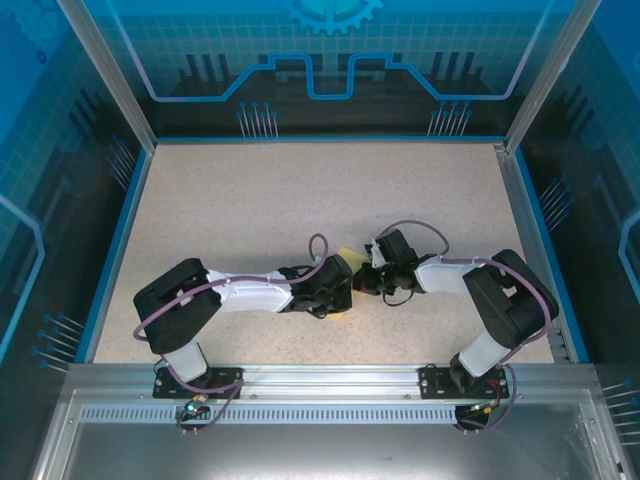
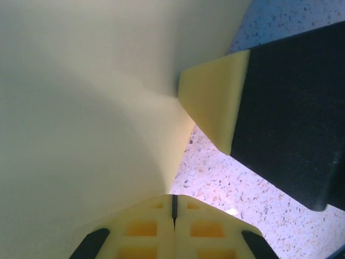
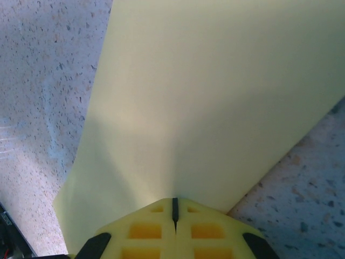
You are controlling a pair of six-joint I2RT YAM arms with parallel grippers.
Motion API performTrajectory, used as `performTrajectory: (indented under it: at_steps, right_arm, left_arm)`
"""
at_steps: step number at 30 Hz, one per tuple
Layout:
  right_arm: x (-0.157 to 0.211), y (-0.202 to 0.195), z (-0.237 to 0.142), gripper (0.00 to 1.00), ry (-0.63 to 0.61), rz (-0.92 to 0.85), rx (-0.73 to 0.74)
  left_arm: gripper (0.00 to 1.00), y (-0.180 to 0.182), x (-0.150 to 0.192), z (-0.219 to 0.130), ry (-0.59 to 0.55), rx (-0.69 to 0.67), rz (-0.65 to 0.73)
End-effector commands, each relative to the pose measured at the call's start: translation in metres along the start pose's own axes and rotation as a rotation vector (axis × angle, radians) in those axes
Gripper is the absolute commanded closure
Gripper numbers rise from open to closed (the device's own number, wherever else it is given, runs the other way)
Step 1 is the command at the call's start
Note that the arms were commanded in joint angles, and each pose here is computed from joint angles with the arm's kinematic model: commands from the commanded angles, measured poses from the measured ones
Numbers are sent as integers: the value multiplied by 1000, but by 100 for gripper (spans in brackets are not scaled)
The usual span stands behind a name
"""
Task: Fold a paper plane with a square sheet of paper (pick it up from the middle)
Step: First fold in half a square sheet of paper at the center of the table.
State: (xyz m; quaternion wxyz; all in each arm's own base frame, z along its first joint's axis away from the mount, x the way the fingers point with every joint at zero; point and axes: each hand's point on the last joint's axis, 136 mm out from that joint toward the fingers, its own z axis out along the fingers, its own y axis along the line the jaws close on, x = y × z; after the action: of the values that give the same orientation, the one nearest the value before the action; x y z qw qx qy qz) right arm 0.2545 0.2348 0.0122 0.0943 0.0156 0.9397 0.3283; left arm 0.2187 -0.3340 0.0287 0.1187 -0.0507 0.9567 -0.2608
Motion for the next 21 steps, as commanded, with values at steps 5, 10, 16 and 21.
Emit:
performTrajectory:
  at_steps: [5,10,16,21]
  right_arm:
    - [-2,0,0,97,15,-17,-4]
    - [-3,2,-4,97,10,-30,-2]
    - [-3,8,-7,96,14,-42,-24]
    - [0,11,-7,96,28,-44,-38]
  left_arm:
    - [100,6,6,4,17,-22,-16]
    - [100,15,10,7,34,-50,-22]
    - [100,27,20,9,64,-68,-39]
    - [100,30,22,9,69,-71,-42]
